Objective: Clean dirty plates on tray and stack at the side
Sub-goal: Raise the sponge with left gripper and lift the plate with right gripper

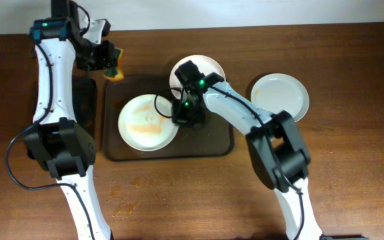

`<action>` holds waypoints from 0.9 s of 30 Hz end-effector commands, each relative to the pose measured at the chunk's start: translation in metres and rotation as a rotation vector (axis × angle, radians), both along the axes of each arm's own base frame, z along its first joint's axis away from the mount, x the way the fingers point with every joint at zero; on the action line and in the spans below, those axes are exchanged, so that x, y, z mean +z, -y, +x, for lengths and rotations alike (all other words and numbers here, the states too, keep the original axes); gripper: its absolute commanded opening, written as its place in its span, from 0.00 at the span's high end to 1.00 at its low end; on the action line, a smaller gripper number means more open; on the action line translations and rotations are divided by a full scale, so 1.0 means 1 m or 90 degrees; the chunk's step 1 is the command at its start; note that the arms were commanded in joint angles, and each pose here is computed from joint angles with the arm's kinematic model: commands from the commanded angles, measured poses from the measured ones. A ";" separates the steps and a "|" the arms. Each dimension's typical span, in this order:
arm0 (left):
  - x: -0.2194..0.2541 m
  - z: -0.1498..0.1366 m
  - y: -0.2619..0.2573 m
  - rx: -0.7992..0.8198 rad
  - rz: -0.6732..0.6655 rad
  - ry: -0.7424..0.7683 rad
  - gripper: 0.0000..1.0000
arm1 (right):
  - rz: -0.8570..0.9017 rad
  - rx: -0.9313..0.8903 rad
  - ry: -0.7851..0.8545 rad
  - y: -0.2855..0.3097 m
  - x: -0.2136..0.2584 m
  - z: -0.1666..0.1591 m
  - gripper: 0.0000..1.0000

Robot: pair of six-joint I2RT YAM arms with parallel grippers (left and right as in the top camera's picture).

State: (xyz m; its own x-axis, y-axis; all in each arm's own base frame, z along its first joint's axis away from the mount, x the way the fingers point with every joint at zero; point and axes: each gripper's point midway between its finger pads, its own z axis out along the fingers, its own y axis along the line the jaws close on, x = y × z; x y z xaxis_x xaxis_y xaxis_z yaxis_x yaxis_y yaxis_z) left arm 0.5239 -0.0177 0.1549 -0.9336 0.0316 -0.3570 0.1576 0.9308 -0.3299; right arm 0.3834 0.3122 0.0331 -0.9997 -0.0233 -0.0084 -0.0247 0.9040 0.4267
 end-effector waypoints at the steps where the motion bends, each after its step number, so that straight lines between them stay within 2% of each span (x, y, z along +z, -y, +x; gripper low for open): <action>1: 0.008 0.001 0.005 -0.013 -0.003 0.015 0.99 | -0.106 -0.008 0.171 0.033 0.081 0.013 0.96; 7: 0.001 0.000 0.001 -0.008 0.015 0.005 0.99 | -0.331 -0.105 0.339 0.127 0.177 0.006 0.96; 10: 0.001 0.001 0.001 -0.008 0.015 0.005 0.99 | -0.428 -0.140 0.392 0.152 0.201 -0.001 0.96; 20: 0.001 0.000 0.002 -0.010 0.014 0.005 0.99 | -0.602 -0.085 0.649 0.101 0.260 -0.034 0.96; 27: 0.001 0.000 0.004 -0.012 0.014 0.005 0.99 | -0.599 -0.078 0.665 0.093 0.263 -0.039 0.96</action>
